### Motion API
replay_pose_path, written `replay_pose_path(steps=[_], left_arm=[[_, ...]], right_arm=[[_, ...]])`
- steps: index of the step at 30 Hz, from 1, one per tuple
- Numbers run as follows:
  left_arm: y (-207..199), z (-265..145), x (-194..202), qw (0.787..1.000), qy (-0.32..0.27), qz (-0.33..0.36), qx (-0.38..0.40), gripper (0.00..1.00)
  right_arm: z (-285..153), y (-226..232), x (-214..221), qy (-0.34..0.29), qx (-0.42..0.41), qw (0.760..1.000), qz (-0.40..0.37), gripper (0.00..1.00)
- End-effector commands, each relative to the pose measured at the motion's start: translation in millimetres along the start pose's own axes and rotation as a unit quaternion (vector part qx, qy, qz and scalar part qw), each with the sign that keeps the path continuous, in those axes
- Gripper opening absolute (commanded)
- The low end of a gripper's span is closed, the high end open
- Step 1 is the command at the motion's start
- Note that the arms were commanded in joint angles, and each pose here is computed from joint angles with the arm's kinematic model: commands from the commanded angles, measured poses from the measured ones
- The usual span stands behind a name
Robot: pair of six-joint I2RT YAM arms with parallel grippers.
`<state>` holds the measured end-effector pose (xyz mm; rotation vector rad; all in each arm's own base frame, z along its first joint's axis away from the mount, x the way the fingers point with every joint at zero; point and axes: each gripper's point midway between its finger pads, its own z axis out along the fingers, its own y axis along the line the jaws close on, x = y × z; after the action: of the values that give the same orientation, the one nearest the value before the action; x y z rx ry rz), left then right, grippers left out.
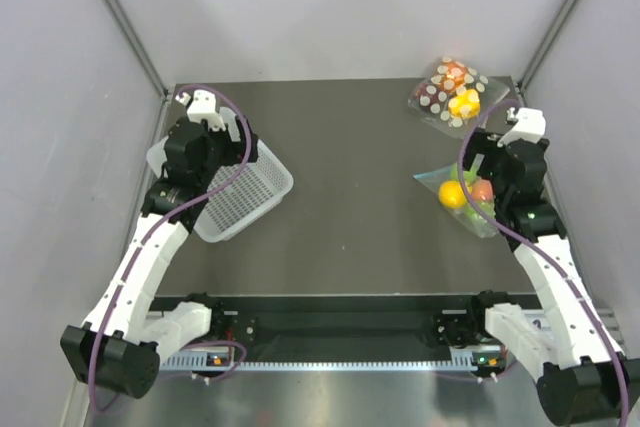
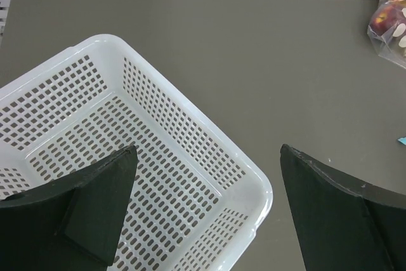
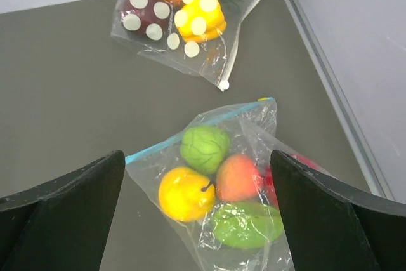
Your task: Open the zip-top bag and remove the fake food
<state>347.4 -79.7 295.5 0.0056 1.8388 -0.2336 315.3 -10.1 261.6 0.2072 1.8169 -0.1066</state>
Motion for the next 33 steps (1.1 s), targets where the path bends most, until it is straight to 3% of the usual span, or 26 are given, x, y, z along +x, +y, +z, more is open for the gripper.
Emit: replay_pose_path(steps=[1, 6, 17, 21, 24, 25, 26, 27, 29, 33], left_arm=[[-0.8, -5.6, -20.2, 1.000, -0.023, -0.001, -0.003, 0.98], [-2.1, -5.7, -15.9, 1.000, -0.020, 0.004, 0.004, 0.98], [-19.5, -1.3, -0.7, 0.998, -0.003, 0.013, 0.059, 0.98], [-19.0, -3.5, 1.4, 0.998, -0.003, 0.016, 0.060, 0.98], [-24.3, -5.6, 1.5, 0.997, -0.002, 0.016, 0.075, 0.98], [-25.7, -6.1, 2.8, 0.997, 0.000, 0.016, 0.079, 0.98], [-28.1, -6.7, 2.6, 0.996, 0.000, 0.016, 0.086, 0.98], [-29.1, -6.8, 3.5, 0.996, 0.002, 0.016, 0.089, 0.98], [-33.1, -5.6, 6.6, 0.995, 0.006, 0.016, 0.101, 0.98], [-43.0, -3.4, 12.2, 0.992, 0.015, 0.012, 0.126, 0.99]], right_arm=[[9.6, -5.2, -7.6, 0.007, 0.026, 1.000, 0.009, 0.97], [36.6, -11.4, 25.6, 0.063, 0.062, 0.996, 0.007, 0.97], [87.0, -7.7, 96.8, 0.150, 0.059, 0.987, 0.019, 0.97], [99.7, -1.9, 129.0, 0.193, 0.041, 0.980, 0.016, 0.93], [104.3, 3.5, 146.0, 0.216, 0.026, 0.976, 0.018, 0.70], [104.7, 7.6, 149.0, 0.221, 0.015, 0.975, 0.020, 0.55], [105.3, 9.0, 151.3, 0.225, 0.010, 0.974, 0.019, 0.45], [106.1, 12.7, 154.2, 0.231, 0.001, 0.973, 0.019, 0.24], [105.6, 19.7, 154.4, 0.235, -0.018, 0.971, 0.023, 0.10], [99.6, 40.1, 147.9, 0.233, -0.074, 0.969, 0.040, 0.00]])
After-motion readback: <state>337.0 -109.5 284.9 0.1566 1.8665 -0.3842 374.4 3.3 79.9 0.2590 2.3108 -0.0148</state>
